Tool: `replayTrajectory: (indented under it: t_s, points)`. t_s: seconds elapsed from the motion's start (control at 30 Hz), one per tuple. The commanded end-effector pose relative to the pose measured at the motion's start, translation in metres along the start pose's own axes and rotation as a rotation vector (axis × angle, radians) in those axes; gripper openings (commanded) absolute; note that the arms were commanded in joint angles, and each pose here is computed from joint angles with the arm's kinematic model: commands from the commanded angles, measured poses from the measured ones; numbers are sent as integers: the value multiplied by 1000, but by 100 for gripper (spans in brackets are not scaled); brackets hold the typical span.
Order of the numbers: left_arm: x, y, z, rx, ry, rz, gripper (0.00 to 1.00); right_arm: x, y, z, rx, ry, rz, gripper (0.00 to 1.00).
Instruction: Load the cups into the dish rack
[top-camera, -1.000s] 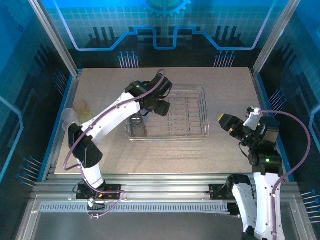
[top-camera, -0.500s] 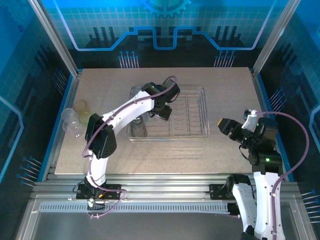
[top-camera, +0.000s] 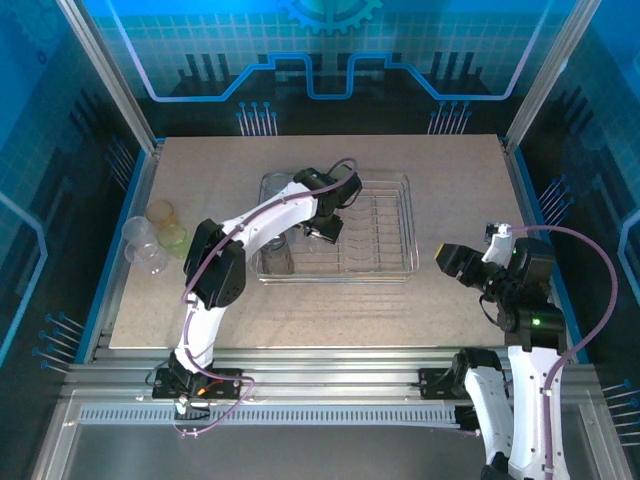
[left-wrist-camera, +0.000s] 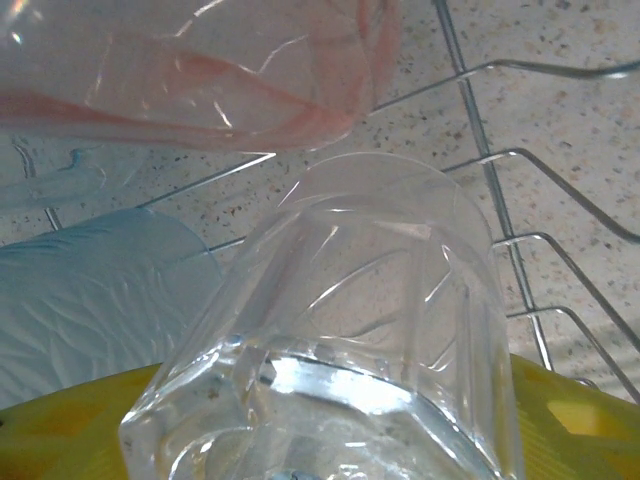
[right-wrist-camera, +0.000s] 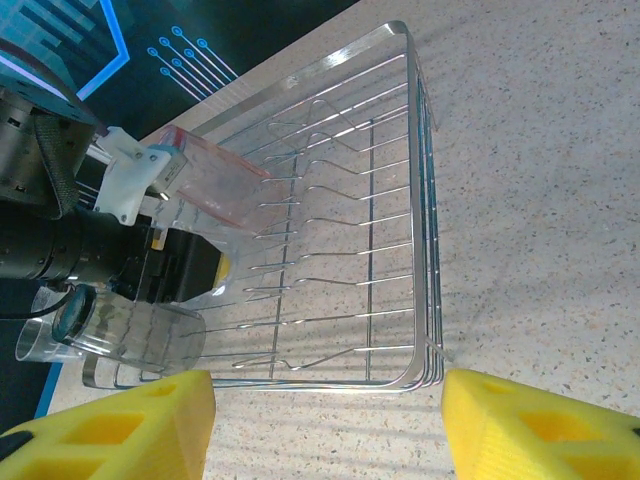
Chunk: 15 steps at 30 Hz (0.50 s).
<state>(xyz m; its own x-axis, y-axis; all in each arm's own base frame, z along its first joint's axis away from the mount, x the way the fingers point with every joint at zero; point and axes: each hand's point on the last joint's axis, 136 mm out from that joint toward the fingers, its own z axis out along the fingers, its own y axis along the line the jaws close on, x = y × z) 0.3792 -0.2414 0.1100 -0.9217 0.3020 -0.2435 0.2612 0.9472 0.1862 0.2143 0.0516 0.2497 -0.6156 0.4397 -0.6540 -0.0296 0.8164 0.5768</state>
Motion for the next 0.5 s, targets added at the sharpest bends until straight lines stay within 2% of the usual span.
replayTrajectory:
  t_s: [0.0,0.23,0.47]
  points:
    - [-15,7,4,-21,-39,-39,49,5,-2,-3,13,4,-20,63]
    - [-21,6,12,-28,-42,-22,55,10,-5,-4,23,10,-18,62]
    - [-23,8,11,-37,-46,-12,76,14,-5,-4,18,18,-26,63]
